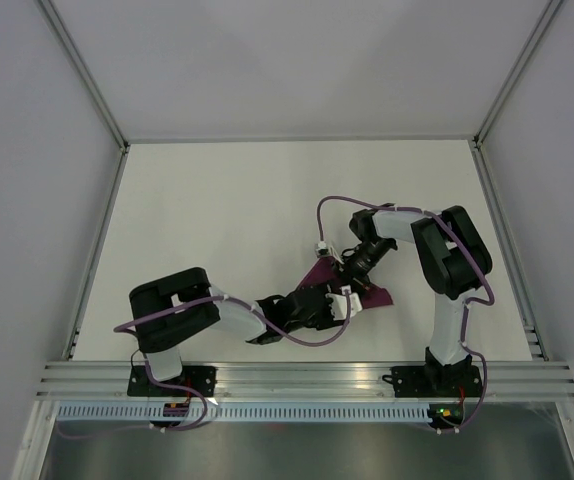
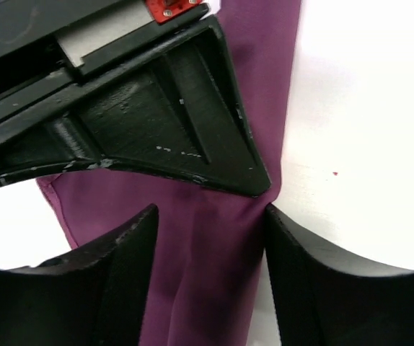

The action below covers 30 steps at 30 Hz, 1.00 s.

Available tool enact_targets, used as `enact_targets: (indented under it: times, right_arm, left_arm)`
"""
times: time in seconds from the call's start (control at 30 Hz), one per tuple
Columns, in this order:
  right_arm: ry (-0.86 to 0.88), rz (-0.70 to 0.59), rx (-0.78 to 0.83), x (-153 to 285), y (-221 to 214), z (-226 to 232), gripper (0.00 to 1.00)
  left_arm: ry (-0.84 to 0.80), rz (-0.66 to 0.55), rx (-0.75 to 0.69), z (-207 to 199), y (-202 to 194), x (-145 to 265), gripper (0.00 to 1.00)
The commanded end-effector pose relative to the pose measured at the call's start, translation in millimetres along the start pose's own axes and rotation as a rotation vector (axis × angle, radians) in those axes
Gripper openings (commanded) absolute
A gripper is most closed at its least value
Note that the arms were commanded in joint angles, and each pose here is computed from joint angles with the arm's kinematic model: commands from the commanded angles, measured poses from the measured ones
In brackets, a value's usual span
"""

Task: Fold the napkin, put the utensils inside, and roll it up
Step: Roll the napkin with the utensil

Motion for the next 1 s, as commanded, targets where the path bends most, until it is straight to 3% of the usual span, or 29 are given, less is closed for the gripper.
enact_targets:
  times: [0.0, 0.1, 0.23, 0.3, 0.37, 0.47, 0.6, 0.7, 0.83, 0.97]
  right_arm:
    - [-0.064, 0.166, 0.071, -9.0, -27.4, -24.0, 0.06]
    - [-0.065, 0.167, 0.067, -8.8, -28.1, -24.0, 0.06]
    - [-0.066, 0.167, 0.068, -9.5, -28.5, -23.2, 0.06]
    - [-0.07, 0.167, 0.068, -8.9, -28.5, -23.2, 0.07]
    - [-0.075, 0.165, 0.068, -9.0, -28.8, -22.8, 0.08]
    - [-0.086, 0.159, 0.071, -7.5, -27.0, -21.4, 0.18]
    - [-0.127, 0.12, 0.1, 2.7, -14.5, -17.2, 0.43]
    - [-0.152, 0.074, 0.126, 15.1, 0.0, -11.8, 0.55]
    - [-0.185, 0.032, 0.149, 30.0, 14.9, -4.3, 0.64]
    - [-0.246, 0.0, 0.163, 45.1, 21.9, -3.0, 0.66]
  left_arm:
    - [-0.041, -0.02, 0.007, -4.5, 3.7, -8.8, 0.63]
    - [-0.081, 0.011, 0.042, -10.0, -3.7, -7.0, 0.5]
    - [-0.126, 0.057, 0.097, -16.7, -14.6, -4.7, 0.14]
    - [-0.153, 0.087, 0.108, -20.3, -19.9, -4.7, 0.03]
    - [-0.191, 0.125, 0.141, -22.6, -25.9, -4.9, 0.02]
    - [-0.248, 0.145, 0.219, -22.6, -30.6, -3.3, 0.02]
    - [-0.292, 0.166, 0.325, -15.1, -38.1, -0.7, 0.02]
    - [-0.328, 0.186, 0.385, -12.7, -44.4, 1.1, 0.02]
    - [-0.358, 0.21, 0.432, -10.9, -51.7, 2.0, 0.02]
    - [-0.367, 0.245, 0.499, -8.8, -58.4, 3.0, 0.02]
Point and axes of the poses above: each gripper's point midway between its finger pads, its own x axis back along the fingers, its own z axis along the line the jaws close on, y = z × x, the point moved 9 cm from there along x, back along the fingers, and after that the axes turned 11 degrees about x, right-handed, at the moved point
